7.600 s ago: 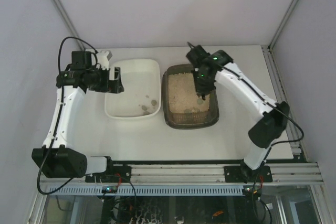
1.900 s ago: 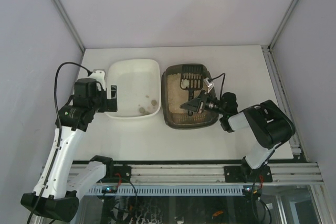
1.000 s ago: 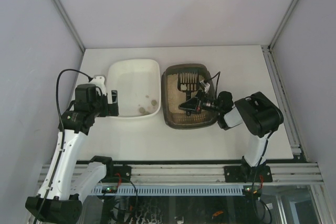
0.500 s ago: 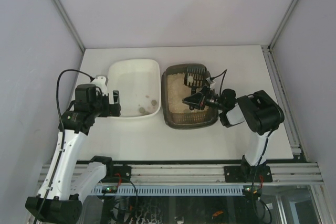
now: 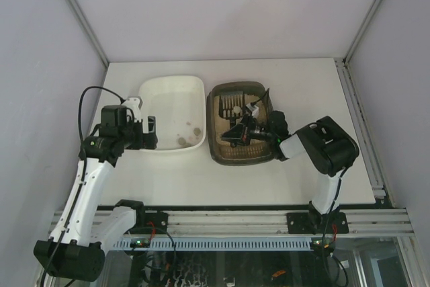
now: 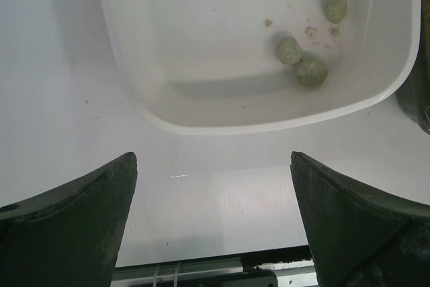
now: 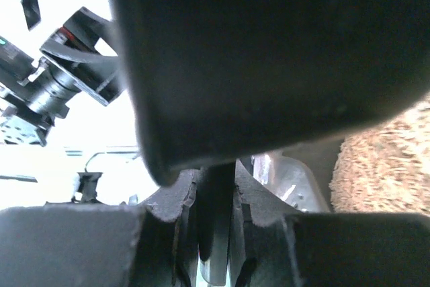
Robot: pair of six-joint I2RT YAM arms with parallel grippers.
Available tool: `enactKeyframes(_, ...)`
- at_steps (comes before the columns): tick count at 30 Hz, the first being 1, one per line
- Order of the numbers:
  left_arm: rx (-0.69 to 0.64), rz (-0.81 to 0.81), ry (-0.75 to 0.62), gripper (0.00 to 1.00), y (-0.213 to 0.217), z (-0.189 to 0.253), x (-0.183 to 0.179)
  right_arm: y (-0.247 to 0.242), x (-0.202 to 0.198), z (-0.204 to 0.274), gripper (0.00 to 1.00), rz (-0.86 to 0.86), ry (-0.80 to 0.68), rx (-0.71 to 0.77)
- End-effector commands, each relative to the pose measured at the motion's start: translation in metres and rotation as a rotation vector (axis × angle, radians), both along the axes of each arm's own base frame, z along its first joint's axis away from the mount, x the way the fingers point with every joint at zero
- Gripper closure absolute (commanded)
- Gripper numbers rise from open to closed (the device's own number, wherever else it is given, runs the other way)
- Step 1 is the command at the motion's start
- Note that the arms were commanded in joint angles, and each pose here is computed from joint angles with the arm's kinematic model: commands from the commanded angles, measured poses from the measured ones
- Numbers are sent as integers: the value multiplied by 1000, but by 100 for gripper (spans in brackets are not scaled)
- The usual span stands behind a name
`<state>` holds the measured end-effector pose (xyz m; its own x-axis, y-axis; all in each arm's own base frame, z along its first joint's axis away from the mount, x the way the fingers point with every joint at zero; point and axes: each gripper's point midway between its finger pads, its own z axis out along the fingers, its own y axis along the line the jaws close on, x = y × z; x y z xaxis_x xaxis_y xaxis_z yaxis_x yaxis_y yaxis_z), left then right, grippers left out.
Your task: Clean the litter box
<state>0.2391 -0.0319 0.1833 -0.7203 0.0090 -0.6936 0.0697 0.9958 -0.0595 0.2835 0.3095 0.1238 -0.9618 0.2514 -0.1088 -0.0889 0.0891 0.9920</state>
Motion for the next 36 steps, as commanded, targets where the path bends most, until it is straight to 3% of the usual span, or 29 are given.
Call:
enactKeyframes(1,-11,27,-40,0,2,11,4,15,-4,15,100,37,-116,-104)
enactKeyframes(5,7,98,-72,0,15,30,9,21,1,25,100,54,-107,-181)
enactKeyframes(11,-131,6,12,0,-1,36,7,37,2,24,100,110,-224,-525)
enactKeyframes(15,-132,20,11,0,3,36,8,49,-1,27,100,147,-241,-643)
enactKeyframes(18,-134,32,11,0,4,35,9,48,-1,13,100,178,-266,-869)
enactKeyframes(21,-144,32,14,0,4,37,8,43,7,5,100,188,-388,-1165)
enactKeyframes(26,-136,53,3,0,8,40,10,45,30,15,100,113,-641,-1478)
enactKeyframes(31,-117,83,-15,0,15,40,10,46,39,20,100,78,-791,-1652)
enactKeyframes(36,-117,81,-13,0,14,38,10,49,46,30,100,38,-906,-1711)
